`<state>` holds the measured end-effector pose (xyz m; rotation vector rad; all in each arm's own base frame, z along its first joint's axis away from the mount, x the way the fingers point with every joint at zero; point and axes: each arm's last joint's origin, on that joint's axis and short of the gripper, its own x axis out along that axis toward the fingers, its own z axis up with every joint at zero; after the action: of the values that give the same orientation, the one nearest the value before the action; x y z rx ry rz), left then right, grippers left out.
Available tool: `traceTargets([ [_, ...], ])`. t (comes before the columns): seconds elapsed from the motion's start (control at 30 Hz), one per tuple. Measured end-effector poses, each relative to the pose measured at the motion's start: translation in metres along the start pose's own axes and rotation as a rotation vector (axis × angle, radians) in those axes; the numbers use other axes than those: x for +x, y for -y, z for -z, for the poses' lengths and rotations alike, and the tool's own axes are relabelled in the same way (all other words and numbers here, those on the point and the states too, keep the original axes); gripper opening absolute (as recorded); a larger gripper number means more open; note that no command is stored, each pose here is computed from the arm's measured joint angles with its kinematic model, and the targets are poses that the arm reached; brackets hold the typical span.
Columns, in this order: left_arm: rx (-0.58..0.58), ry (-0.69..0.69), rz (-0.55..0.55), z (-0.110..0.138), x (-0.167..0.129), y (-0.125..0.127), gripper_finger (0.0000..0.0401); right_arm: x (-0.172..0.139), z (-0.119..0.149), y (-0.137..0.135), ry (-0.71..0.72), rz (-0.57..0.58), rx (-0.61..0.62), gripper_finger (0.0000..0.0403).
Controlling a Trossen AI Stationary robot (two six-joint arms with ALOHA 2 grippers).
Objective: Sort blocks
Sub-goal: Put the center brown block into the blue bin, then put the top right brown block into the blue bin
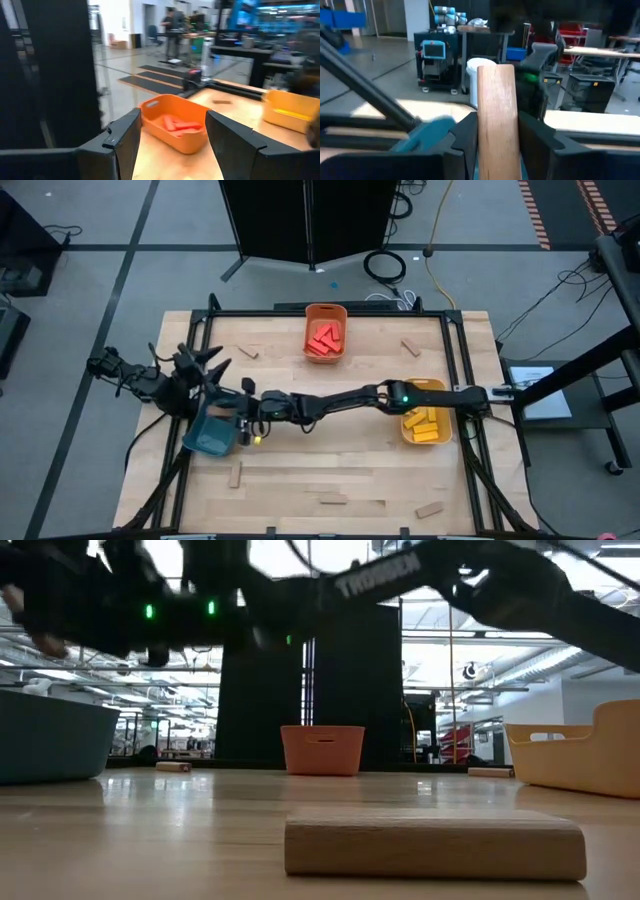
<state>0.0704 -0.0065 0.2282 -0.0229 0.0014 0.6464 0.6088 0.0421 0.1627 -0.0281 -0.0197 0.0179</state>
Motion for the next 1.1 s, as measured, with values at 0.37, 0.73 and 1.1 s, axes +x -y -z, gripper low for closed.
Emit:
traceTargets([
  [0.37,0.006,-0.005,-0.001,0.001,0.000,0.000,0.0219,0.000,0.025,0.013,-0.070,0.053,0.095,0.0126],
  [0.73,0.013,-0.007,0.015,0.001,0.000,0.001,0.0219,-0.001,0.024,0.013,-0.083,0.050,0.117,0.0206],
  [1.1,0.014,-0.007,0.016,0.001,0.000,0.001,0.0219,-0.043,-0.092,0.008,-0.446,0.027,0.016,0.0215],
])
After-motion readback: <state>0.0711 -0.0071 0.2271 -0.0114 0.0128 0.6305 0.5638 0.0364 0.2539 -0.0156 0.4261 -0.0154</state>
